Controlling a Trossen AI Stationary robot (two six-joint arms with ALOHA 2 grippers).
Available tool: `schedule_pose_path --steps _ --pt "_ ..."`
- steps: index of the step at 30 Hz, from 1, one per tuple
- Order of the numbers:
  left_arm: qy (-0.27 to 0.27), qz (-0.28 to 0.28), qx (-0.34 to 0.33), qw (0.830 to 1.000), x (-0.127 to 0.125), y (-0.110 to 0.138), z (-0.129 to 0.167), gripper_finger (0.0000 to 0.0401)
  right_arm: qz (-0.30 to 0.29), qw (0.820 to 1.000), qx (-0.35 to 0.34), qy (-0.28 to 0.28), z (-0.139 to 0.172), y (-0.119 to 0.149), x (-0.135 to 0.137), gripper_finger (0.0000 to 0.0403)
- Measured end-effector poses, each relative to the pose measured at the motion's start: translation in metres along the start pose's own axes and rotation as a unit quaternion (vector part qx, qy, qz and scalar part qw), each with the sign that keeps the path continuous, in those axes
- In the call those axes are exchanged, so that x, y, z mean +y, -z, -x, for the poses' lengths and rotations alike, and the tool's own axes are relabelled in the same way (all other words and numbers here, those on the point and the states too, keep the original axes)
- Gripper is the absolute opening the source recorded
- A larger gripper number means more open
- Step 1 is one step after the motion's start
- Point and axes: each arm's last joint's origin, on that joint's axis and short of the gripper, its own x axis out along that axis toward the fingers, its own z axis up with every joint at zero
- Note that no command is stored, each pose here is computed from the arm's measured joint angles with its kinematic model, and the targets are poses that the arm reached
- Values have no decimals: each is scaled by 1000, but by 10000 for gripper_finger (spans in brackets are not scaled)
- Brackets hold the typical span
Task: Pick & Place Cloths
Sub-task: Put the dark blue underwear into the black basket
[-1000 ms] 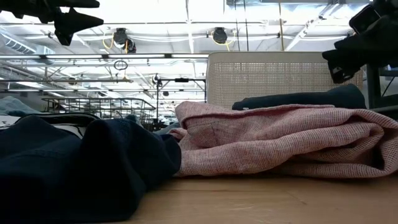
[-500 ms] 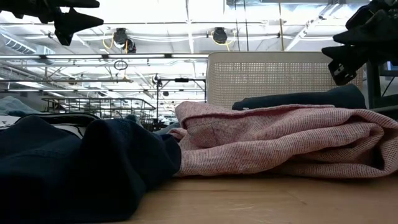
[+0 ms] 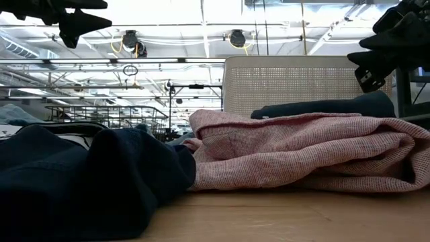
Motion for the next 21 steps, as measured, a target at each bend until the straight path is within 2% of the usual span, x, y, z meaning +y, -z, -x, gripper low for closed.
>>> schedule_pose_path --steps 4,9,11,14,21 --pt "0 -7 0 1000 0 0 0 209 47 999 -1 6 -1 0 0 121" --pt "0 -6 0 1000 0 0 0 209 126 989 -19 -75 -5 -6 7 121" --pt "0 -6 0 1000 0 0 0 209 131 987 -28 -94 -7 -10 10 121" --pt "0 -6 0 1000 0 0 0 209 130 987 -13 -90 -12 -17 12 121" --pt "0 -8 0 1000 0 0 0 209 144 985 64 -73 -37 -44 24 121"
